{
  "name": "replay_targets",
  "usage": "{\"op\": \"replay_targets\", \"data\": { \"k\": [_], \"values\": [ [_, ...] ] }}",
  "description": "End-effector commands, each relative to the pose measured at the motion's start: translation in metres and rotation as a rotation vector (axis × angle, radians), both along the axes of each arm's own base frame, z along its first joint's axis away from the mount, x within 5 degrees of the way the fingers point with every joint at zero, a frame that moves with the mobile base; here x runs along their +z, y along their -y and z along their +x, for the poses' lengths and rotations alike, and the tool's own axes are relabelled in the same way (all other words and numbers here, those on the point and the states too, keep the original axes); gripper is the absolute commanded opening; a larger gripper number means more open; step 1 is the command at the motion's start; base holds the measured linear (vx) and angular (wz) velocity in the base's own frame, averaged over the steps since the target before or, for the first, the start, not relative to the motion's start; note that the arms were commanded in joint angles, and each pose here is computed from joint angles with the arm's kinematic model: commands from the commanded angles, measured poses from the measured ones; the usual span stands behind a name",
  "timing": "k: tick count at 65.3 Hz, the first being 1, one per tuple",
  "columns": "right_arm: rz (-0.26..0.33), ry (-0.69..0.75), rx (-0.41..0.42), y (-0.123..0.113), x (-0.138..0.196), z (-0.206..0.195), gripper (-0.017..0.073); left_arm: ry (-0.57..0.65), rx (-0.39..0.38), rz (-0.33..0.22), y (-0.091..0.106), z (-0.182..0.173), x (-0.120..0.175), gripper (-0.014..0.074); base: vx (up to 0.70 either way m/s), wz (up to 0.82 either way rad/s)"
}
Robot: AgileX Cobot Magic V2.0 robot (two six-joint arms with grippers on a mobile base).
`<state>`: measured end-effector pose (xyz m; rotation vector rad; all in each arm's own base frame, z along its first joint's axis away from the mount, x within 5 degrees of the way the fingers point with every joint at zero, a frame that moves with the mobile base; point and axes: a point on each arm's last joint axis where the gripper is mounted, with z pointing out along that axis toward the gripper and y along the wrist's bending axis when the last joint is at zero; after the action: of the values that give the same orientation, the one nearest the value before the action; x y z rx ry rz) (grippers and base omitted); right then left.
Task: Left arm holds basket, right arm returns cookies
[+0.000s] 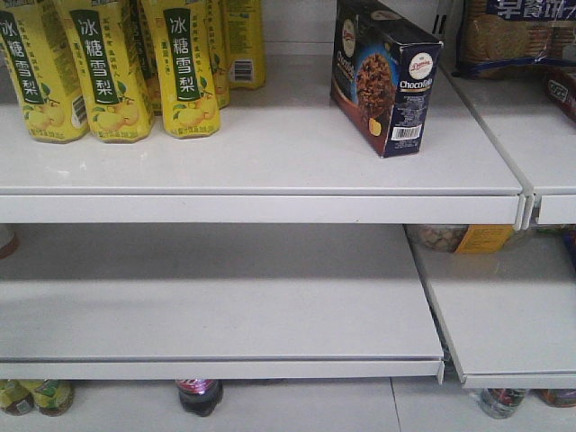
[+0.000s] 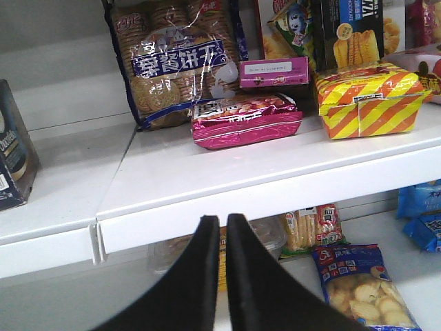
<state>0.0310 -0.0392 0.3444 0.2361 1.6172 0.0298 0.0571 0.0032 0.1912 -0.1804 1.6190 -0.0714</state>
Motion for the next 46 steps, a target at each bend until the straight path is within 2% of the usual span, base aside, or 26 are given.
{"op": "replay_targets", "data": {
  "k": [1, 32, 38, 46],
  "values": [
    [-0.041, 0.059, 0.015, -0.0015, 0.0114, 0.0009, -0.001, 0.145, 0.004, 0.039, -0.0004, -0.0029, 0.0204, 0.0, 0.0, 0.0],
    [-0.042, 0.059, 0.014, -0.0015, 0.0114, 0.0009, -0.001, 0.145, 0.004, 0.039, -0.0004, -0.0029, 0.0204, 0.0, 0.0, 0.0],
    [-0.127, 0.086, -0.026, 0.0021, 0.015, 0.0003, -0.001, 0.145, 0.004, 0.039, -0.0004, -0.0029, 0.0204, 0.0, 0.0, 0.0],
    [-0.112, 0.099, 0.0, -0.0002, 0.0159, 0.0006, -0.001, 0.145, 0.004, 0.039, -0.0004, -0.0029, 0.0204, 0.0, 0.0, 0.0]
  ]
}}
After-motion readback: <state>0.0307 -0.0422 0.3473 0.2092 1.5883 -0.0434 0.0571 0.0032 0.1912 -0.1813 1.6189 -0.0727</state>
